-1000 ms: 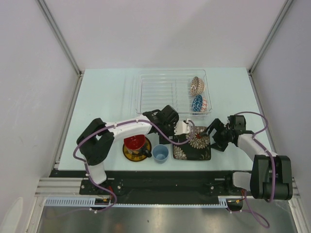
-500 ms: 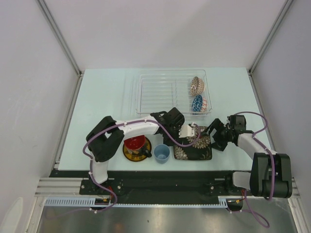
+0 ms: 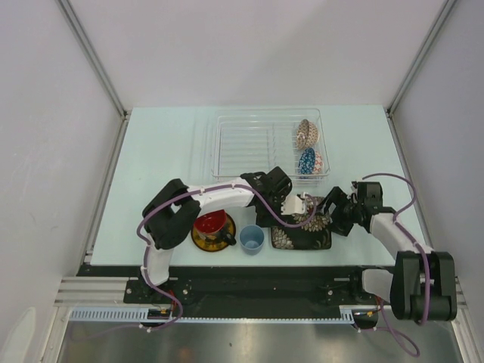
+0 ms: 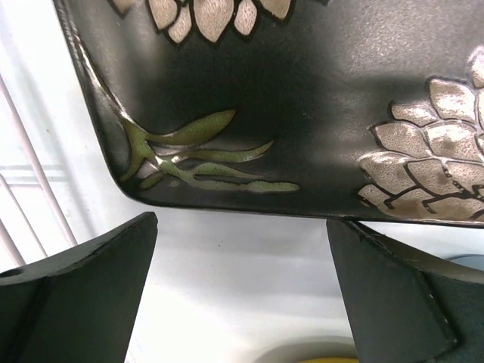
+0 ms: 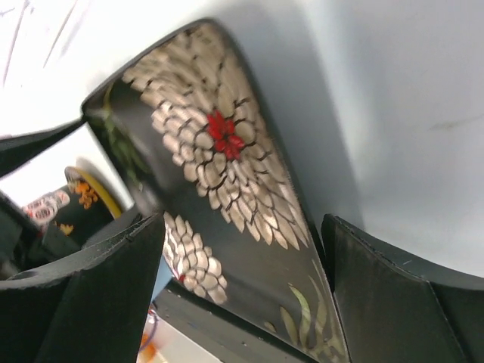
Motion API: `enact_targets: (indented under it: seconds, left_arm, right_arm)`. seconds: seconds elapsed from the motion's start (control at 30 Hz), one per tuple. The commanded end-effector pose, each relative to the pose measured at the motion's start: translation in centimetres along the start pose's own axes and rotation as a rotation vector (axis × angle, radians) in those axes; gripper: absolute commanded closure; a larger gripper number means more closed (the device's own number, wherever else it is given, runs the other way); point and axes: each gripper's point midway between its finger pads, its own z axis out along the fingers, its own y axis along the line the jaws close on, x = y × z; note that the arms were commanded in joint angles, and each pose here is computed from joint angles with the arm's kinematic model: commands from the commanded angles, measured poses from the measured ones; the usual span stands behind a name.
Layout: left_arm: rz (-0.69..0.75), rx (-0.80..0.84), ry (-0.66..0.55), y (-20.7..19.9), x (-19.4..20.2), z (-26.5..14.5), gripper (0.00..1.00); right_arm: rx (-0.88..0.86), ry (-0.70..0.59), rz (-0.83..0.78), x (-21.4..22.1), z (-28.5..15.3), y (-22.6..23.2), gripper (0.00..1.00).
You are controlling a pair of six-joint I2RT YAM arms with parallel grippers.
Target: Load the mixed dishes into the dish rack
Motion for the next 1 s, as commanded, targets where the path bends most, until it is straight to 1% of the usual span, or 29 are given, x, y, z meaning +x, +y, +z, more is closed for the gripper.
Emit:
enact_targets:
  seconds: [0.0, 0.17, 0.27, 0.3, 0.37, 0.4, 0.47, 0.5, 0.57, 0.67, 0.73, 0.77, 0.8, 0.83, 0.93, 0.97]
  left_arm:
    - [0.043, -0.038, -0.183, 1.1, -6.1, -0.1, 0.01]
    - [0.036, -0.038, -0.197, 1.0, -6.6, 0.0, 0.00]
    - [0.035, -0.043, -0.213, 1.1, -7.1, -0.2, 0.00]
    - [0.032, -0.044, -0.214, 1.1, -7.1, -0.2, 0.00]
    - [0.030, -0.051, -0.216, 1.2, -7.2, -0.2, 0.00]
    - [0.030, -0.051, -0.218, 1.2, -7.2, -0.2, 0.00]
    - [0.026, -0.057, -0.220, 1.4, -7.3, -0.3, 0.01]
    - [0.027, -0.056, -0.220, 1.3, -7.3, -0.3, 0.00]
    - [0.027, -0.057, -0.224, 1.3, -7.4, -0.4, 0.00]
    - [0.028, -0.063, -0.229, 1.5, -7.6, -0.5, 0.00]
    - [0.028, -0.067, -0.230, 1.6, -7.7, -0.6, 0.00]
    - [0.028, -0.071, -0.229, 1.7, -7.7, -0.6, 0.00]
    - [0.028, -0.074, -0.231, 1.8, -7.7, -0.7, 0.00]
    - [0.026, -0.076, -0.233, 1.9, -7.8, -0.9, 0.00]
    - [0.026, -0.112, -0.246, 2.6, -8.3, -1.9, 0.00]
    - [0.022, -0.136, -0.261, 3.2, -8.7, -2.9, 0.00]
  right_arm:
    - [-0.200, 0.041, -0.064, 1.9, -2.1, 5.1, 0.11]
    - [-0.288, 0.048, -0.093, 2.4, -3.0, 7.1, 0.15]
    - [-0.285, 0.049, -0.096, 2.6, -2.9, 7.0, 0.20]
    - [-0.290, 0.061, -0.087, 2.8, -2.8, 7.0, 0.26]
    - [-0.297, 0.070, -0.064, 3.1, -2.4, 6.6, 0.33]
    - [-0.297, 0.080, -0.056, 3.3, -2.2, 6.4, 0.40]
    - [-0.299, 0.082, -0.050, 3.5, -1.9, 6.3, 0.47]
    - [-0.296, 0.082, -0.047, 3.5, -1.8, 6.1, 0.55]
    - [-0.298, 0.088, -0.051, 3.6, -1.6, 6.1, 0.62]
    - [-0.300, 0.092, -0.054, 3.6, -1.5, 6.1, 0.66]
    - [-0.303, 0.091, -0.057, 3.5, -1.5, 6.1, 0.75]
    - [-0.305, 0.092, -0.059, 3.5, -1.6, 6.2, 0.80]
    - [-0.307, 0.090, -0.064, 3.4, -1.6, 6.3, 0.92]
    - [-0.306, 0.090, -0.068, 3.4, -1.7, 6.3, 0.99]
    - [-0.289, 0.066, -0.096, 3.0, -2.2, 6.5, 1.00]
    - [-0.276, 0.044, -0.109, 2.7, -2.4, 6.5, 1.00]
